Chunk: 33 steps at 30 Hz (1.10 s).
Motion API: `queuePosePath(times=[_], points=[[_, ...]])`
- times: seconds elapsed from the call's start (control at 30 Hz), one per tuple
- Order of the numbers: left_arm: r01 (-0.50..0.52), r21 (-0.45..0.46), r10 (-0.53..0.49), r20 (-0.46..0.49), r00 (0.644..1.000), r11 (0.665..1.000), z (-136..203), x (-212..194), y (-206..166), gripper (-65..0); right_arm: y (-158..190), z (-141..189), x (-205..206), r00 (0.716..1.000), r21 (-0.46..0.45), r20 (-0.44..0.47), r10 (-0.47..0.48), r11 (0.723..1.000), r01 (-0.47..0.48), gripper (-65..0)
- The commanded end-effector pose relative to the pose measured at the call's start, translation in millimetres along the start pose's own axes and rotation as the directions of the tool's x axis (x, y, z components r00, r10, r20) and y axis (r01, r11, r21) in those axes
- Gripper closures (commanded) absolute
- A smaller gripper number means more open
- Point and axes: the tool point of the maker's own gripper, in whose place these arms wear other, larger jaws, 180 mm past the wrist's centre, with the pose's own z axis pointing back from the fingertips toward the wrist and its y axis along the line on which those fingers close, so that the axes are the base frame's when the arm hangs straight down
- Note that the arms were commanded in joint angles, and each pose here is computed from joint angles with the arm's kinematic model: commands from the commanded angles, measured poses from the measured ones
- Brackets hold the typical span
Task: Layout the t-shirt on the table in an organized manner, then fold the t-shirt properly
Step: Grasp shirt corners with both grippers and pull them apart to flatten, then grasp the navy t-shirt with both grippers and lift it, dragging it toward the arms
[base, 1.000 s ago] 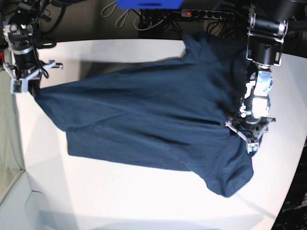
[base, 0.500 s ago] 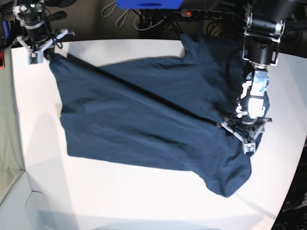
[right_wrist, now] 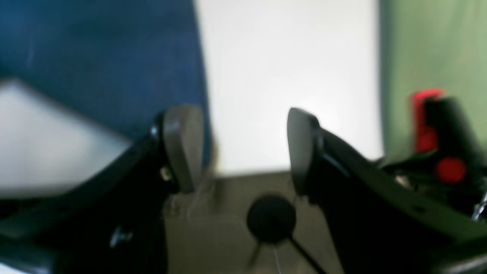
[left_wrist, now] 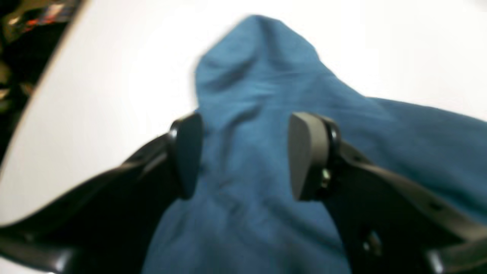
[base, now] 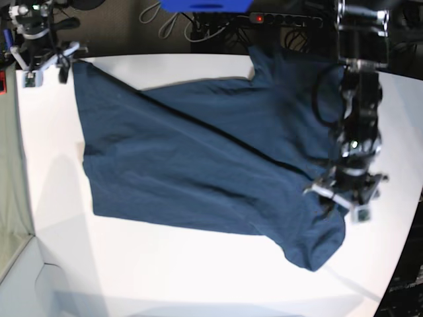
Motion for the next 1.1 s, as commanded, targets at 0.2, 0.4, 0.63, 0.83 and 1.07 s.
queuePosePath(times=[0.2, 0.4, 0.63, 0.83, 1.07], points=[[-0.014, -0.021, 0.01, -0.161, 0.987, 1.0, 67, -76, -4, -34.7, -39, -6, 57, 0.983, -0.123, 0.176, -0.054, 0.99, 0.077, -35.7], [-0.011, -0.008, 0.008, -0.311, 0.95, 1.0, 96, -135, 0, -34.7, -28, -19, 96, 0.959, -0.087, 0.274, -0.075, 0.991, 0.103, -35.7], [0.015, 0.067, 0.016, -0.44, 0.898, 0.998, 99, -190, 31, -34.6, 58, -36, 130, 0.945, 0.133, 0.324, -0.054, 0.991, 0.011, -35.7], [0.068, 0.261, 0.055, -0.437, 0.898, 0.963, 84, -192, 125, -34.6, 105, -35, 134, 0.943, 0.246, 0.33, -0.041, 0.968, -0.043, -35.6], [0.08, 0.312, 0.018, -0.299, 0.954, 0.947, 68, -127, 158, -34.6, 140, -38, 131, 0.949, 0.333, 0.314, -0.038, 0.94, -0.073, -35.6]])
